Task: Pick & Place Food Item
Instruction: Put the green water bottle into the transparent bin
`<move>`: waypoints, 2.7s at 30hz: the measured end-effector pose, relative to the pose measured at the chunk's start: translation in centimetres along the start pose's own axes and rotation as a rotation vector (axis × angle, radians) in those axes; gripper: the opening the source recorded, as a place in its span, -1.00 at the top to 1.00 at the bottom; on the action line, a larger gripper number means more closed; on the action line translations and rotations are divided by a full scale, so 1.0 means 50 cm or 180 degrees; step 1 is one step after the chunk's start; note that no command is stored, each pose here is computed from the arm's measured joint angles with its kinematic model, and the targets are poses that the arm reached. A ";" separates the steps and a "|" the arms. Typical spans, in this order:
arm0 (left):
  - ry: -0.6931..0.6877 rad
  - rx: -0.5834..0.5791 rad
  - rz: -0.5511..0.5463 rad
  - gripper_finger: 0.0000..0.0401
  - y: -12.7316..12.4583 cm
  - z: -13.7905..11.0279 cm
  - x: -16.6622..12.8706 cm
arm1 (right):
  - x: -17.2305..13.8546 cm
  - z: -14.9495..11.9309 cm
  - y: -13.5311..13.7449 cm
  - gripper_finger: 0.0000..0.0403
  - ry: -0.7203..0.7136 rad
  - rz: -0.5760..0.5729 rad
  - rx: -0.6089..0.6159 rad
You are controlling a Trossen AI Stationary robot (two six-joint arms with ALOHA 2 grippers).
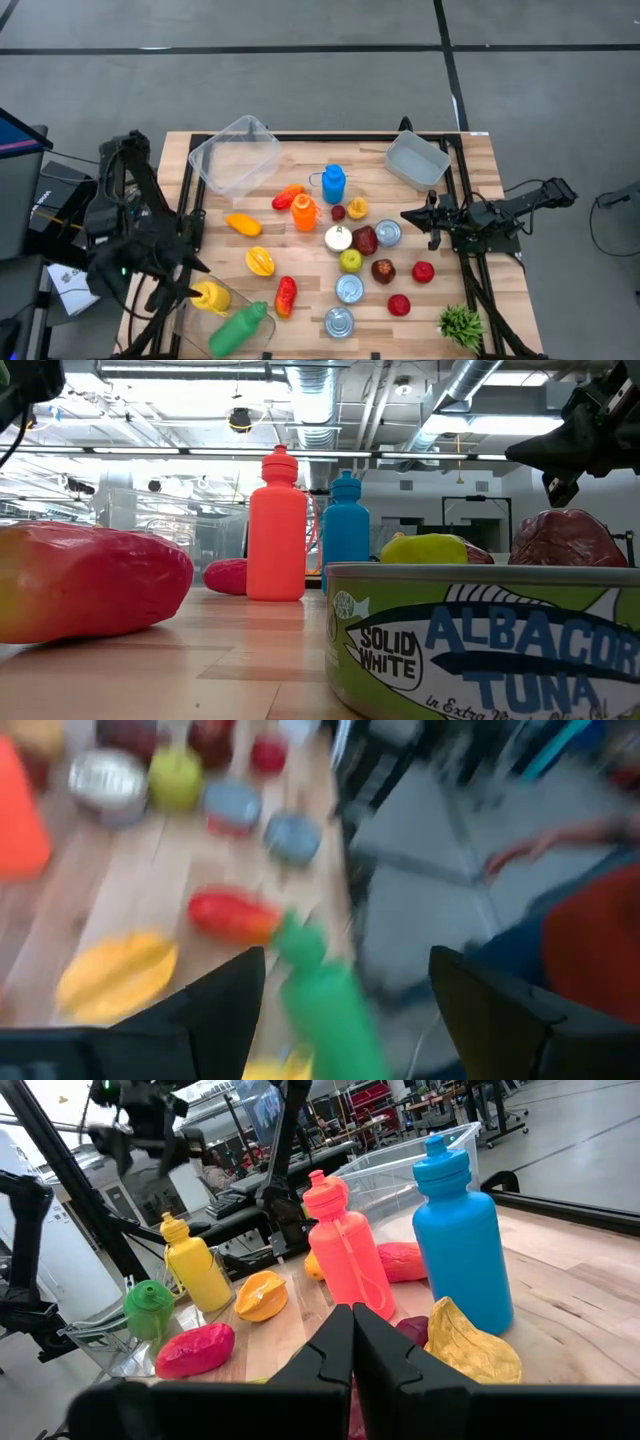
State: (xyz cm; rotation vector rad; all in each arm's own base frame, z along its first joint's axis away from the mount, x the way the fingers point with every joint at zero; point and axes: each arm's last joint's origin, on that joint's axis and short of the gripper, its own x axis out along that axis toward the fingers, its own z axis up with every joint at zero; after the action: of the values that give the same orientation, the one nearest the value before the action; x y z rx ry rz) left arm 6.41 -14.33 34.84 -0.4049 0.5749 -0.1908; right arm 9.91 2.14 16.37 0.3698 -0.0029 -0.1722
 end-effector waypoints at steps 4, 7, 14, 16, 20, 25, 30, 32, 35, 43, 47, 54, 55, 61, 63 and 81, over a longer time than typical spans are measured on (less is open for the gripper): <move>-0.0545 0.0130 -0.0147 -0.36 -0.009 0.053 0.006 | 0.000 0.000 0.000 1.00 0.0000 0.0001 0.0001; -0.0742 0.0396 -0.0059 -0.36 -0.015 0.080 0.034 | 0.000 0.000 0.000 1.00 0.0001 0.0001 0.0000; -0.0029 0.0010 0.0000 -0.36 0.022 0.112 0.150 | 0.000 0.000 0.000 1.00 0.0000 0.0001 0.0001; 0.0328 -0.0092 -0.0047 -0.36 0.035 0.112 0.188 | 0.000 0.000 0.000 1.00 0.0001 0.0000 0.0000; 0.0985 -0.0214 -0.0113 -0.36 0.054 0.101 0.258 | 0.000 0.000 0.000 1.00 0.0001 0.0001 0.0001; 0.1221 -0.0276 -0.0011 -0.36 0.064 0.089 0.313 | 0.000 0.000 0.000 1.00 0.0001 0.0001 -0.0001; 0.1266 -0.0278 0.0050 -0.36 0.065 0.081 0.344 | 0.000 0.000 0.000 1.00 0.0001 0.0001 0.0000; 0.1278 -0.0316 0.0058 -0.36 0.063 0.076 0.355 | 0.000 0.000 0.000 1.00 0.0001 0.0000 -0.0001; 0.1274 -0.0360 0.0033 -0.36 0.057 0.072 0.361 | 0.000 0.000 0.000 1.00 0.0001 0.0001 0.0000; 0.1453 -0.0295 0.0138 -0.36 0.065 0.049 0.391 | 0.000 0.000 0.000 1.00 0.0000 0.0001 0.0000; 0.1627 -0.0310 0.0110 -0.36 0.076 0.025 0.402 | 0.000 0.000 0.000 1.00 0.0001 0.0002 0.0001; 0.1687 -0.0377 0.0014 -0.36 0.092 -0.001 0.405 | 0.000 0.000 0.000 1.00 0.0001 0.0002 0.0000; 0.1680 -0.0386 -0.0005 -0.35 0.092 -0.002 0.404 | 0.000 0.000 0.000 1.00 0.0001 0.0002 0.0000; 0.1582 -0.0403 -0.0114 -0.11 0.094 -0.004 0.403 | 0.000 0.000 0.000 1.00 0.0000 0.0003 0.0000; 0.1570 -0.0395 -0.0124 0.00 0.094 -0.002 0.402 | 0.000 0.000 0.000 1.00 0.0001 0.0002 0.0001; 0.1376 -0.0371 -0.0274 0.27 0.105 -0.014 0.414 | 0.000 0.000 0.000 1.00 0.0001 0.0002 0.0000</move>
State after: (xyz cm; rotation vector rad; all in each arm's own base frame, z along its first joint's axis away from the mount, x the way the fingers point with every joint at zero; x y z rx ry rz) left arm 23.42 -15.73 21.96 -0.5060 0.9978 -0.3324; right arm 9.90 2.14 16.38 0.3699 -0.0029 -0.1714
